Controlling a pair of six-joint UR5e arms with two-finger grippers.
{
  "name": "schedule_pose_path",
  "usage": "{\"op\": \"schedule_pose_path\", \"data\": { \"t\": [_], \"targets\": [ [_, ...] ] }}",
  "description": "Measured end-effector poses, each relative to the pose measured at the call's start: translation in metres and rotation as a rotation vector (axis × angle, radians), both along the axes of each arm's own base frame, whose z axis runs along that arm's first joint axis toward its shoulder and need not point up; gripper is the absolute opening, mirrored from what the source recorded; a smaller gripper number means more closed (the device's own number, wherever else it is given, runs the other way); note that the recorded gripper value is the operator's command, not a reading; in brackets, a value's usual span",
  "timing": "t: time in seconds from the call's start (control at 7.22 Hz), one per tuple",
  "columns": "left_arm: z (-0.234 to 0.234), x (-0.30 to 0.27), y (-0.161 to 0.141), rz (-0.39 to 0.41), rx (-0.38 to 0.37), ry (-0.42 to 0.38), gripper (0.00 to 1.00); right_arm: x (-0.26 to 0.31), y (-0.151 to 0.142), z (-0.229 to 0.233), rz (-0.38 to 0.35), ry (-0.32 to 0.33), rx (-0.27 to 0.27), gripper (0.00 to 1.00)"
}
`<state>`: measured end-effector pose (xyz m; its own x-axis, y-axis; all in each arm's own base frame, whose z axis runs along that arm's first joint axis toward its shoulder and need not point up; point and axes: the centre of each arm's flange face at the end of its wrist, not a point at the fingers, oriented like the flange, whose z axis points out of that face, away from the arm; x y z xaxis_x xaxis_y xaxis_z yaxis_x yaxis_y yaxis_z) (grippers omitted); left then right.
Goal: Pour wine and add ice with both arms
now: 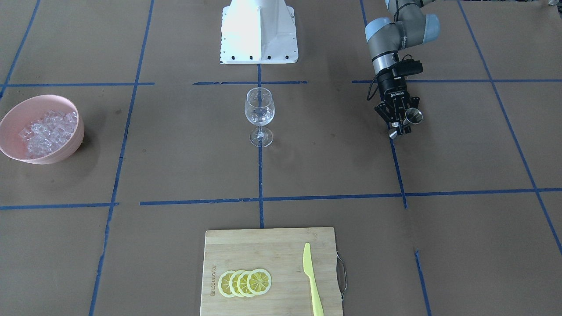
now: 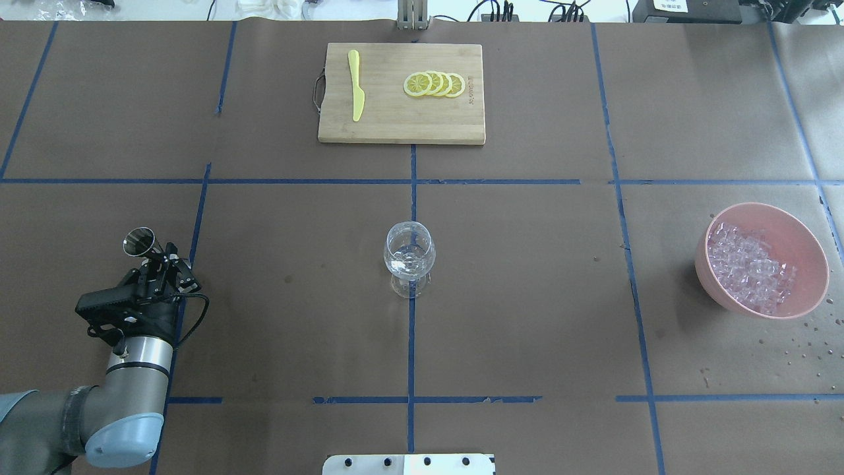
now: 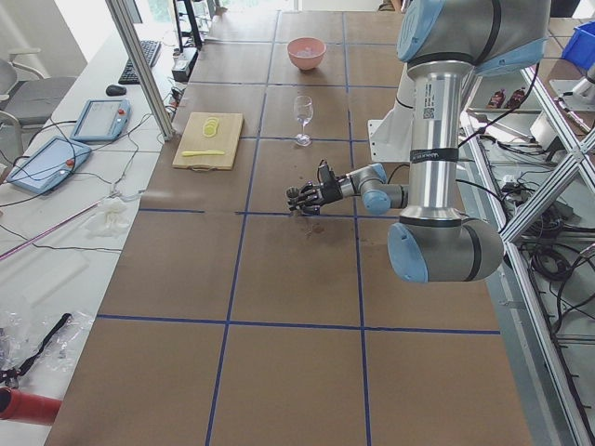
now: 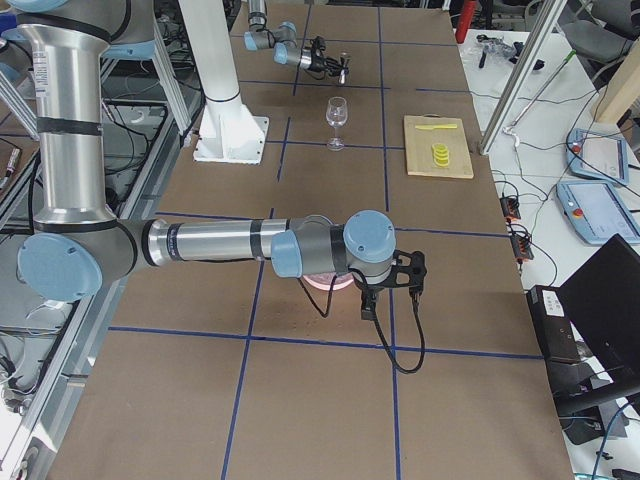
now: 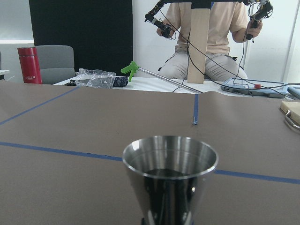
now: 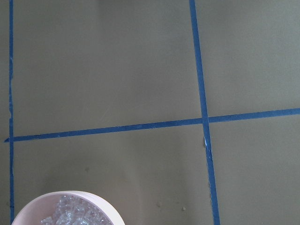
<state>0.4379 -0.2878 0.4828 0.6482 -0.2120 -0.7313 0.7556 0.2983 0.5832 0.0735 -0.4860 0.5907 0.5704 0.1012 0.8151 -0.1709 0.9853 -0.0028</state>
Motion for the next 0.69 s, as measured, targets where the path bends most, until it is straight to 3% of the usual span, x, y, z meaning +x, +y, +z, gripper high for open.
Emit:
{"op": "schedule_pose_path", "data": {
  "t": [0.69],
  "targets": [
    [-0.085, -0.046, -0.013, -0.017, 0.049, 0.101, 0.0, -0.002, 0.004, 0.0, -0.006, 0.002, 0.014, 1.0]
  ]
}}
